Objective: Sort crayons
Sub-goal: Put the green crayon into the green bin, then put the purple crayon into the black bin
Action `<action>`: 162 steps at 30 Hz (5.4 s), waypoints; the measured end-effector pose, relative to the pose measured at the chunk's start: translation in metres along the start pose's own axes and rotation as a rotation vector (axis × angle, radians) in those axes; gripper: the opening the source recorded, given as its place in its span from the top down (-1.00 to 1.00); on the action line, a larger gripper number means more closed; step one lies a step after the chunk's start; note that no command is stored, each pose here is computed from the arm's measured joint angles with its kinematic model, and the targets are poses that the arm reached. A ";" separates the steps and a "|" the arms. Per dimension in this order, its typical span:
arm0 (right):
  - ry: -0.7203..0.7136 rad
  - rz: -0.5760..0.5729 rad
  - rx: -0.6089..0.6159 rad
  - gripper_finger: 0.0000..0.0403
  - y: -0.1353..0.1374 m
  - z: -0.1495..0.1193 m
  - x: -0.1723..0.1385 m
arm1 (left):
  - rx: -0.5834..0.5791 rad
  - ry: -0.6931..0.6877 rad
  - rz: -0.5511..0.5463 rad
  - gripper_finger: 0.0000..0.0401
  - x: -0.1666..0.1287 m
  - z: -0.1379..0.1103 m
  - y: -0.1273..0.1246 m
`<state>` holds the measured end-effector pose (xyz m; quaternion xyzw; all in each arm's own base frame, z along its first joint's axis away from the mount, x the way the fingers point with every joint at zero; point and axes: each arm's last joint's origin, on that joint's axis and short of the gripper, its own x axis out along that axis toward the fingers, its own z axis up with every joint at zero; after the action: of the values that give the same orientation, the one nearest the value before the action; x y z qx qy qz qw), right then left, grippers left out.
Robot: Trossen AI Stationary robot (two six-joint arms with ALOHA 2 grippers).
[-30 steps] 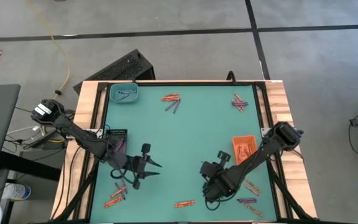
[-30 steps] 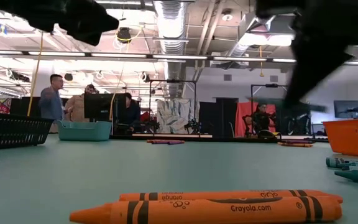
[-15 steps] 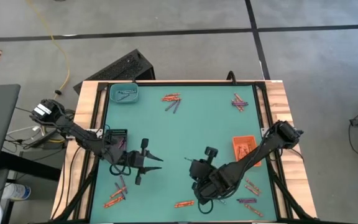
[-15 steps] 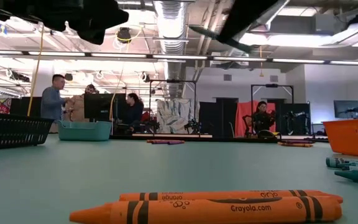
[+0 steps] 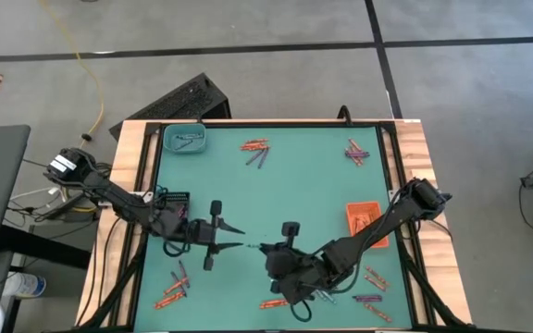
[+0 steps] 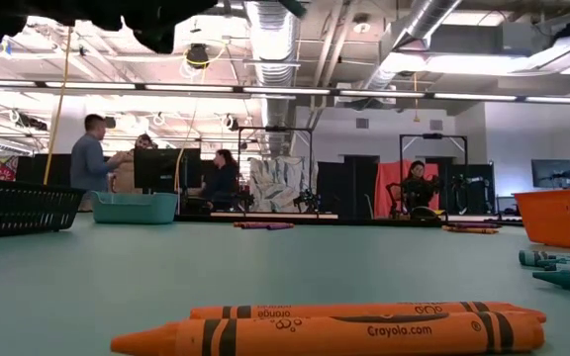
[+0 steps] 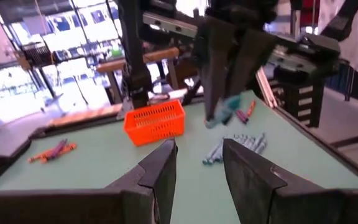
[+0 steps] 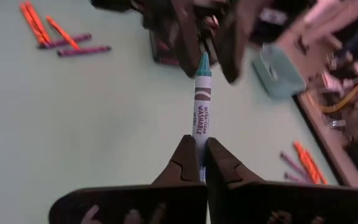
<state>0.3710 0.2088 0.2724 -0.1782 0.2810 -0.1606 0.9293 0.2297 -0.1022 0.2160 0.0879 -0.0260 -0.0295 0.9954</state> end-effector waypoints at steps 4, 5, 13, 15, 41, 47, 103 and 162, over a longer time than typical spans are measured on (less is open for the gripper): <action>-0.065 0.005 -0.045 0.98 0.001 0.009 0.000 | 0.009 -0.041 0.007 0.39 0.000 0.004 0.001; -0.077 0.000 -0.054 0.98 0.000 0.010 0.000 | 0.010 -0.055 0.000 0.39 0.000 0.005 0.001; -0.142 -0.051 -0.090 0.98 -0.006 0.021 0.005 | 0.020 -0.155 -0.122 0.39 -0.001 0.013 -0.002; -0.144 -0.056 -0.090 0.98 -0.008 0.022 0.008 | 0.025 -0.170 -0.134 0.39 -0.001 0.014 -0.002; -0.218 -0.035 -0.034 0.98 -0.022 0.034 0.020 | 0.137 -0.239 -0.040 0.77 -0.004 0.022 0.000; -0.220 -0.030 -0.008 0.98 -0.022 0.035 0.020 | 0.191 -0.247 -0.033 0.95 -0.005 0.023 -0.003; 0.443 -0.275 0.205 -0.01 0.006 -0.110 -0.039 | 0.138 1.372 0.506 0.97 -0.091 -0.037 0.280; 0.409 -0.319 0.270 -0.01 0.017 -0.122 -0.077 | -0.356 1.098 0.477 0.40 0.091 -0.105 0.277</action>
<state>0.2427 0.2252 0.2060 -0.0586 0.4069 -0.3733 0.8317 0.3417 0.1825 0.1662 -0.0854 0.4759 0.2394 0.8420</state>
